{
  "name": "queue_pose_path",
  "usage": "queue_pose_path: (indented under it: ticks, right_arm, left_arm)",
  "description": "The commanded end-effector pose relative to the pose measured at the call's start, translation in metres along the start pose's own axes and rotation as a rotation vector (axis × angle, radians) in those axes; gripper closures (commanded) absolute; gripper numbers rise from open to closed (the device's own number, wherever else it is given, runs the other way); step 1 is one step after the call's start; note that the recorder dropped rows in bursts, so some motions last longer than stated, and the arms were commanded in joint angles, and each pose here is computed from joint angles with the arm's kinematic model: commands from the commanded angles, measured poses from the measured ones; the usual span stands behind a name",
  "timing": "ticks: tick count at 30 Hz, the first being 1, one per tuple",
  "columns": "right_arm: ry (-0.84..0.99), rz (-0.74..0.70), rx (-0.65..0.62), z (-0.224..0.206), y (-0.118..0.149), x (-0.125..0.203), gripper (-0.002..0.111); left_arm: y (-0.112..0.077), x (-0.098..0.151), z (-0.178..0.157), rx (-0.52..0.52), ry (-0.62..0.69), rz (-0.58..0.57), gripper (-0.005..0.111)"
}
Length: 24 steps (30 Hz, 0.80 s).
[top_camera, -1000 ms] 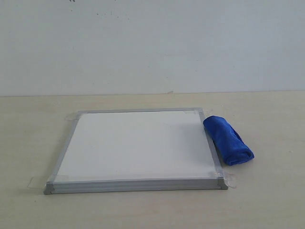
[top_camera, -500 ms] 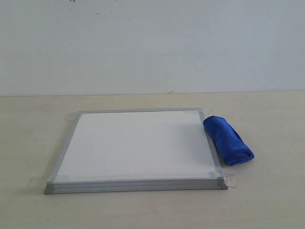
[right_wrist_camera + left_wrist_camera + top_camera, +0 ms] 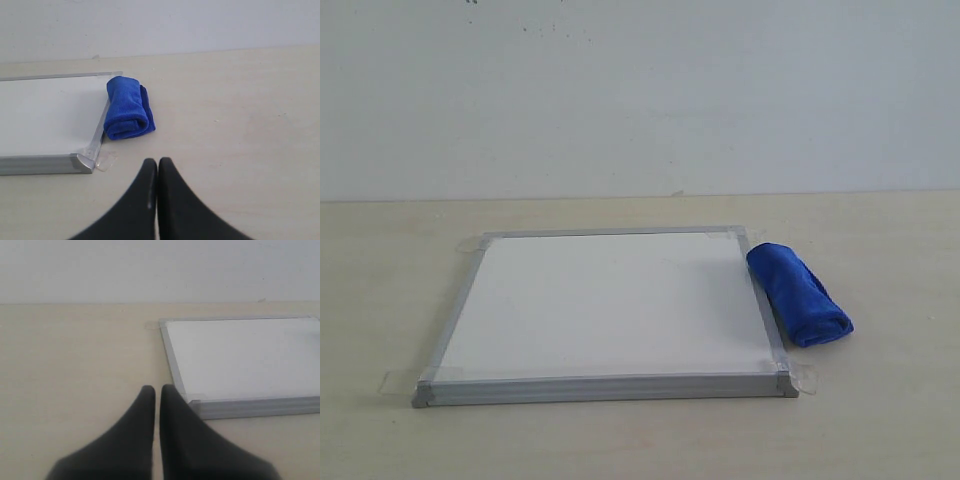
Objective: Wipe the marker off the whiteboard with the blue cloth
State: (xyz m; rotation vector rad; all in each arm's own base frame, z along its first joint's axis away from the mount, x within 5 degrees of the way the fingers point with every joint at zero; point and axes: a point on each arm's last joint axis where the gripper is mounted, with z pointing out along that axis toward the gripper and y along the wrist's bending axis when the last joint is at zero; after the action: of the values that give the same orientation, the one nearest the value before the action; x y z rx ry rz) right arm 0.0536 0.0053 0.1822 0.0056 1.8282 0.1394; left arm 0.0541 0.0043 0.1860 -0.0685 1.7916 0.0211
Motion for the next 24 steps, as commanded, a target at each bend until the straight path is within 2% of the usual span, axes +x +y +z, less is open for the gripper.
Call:
queue_pose_path:
  ticks: [1,24]
  right_arm:
    - [-0.013,0.002,0.001,-0.0004,0.0,-0.0011,0.108]
    - [-0.013,0.002,0.001,-0.0004,0.0,-0.0011,0.108]
  left_arm:
    - [0.0005,0.0021,0.0001,-0.006,0.015,-0.008,0.103]
    - [0.0004,0.0016,0.0001,-0.005,0.009,-0.006,0.103]
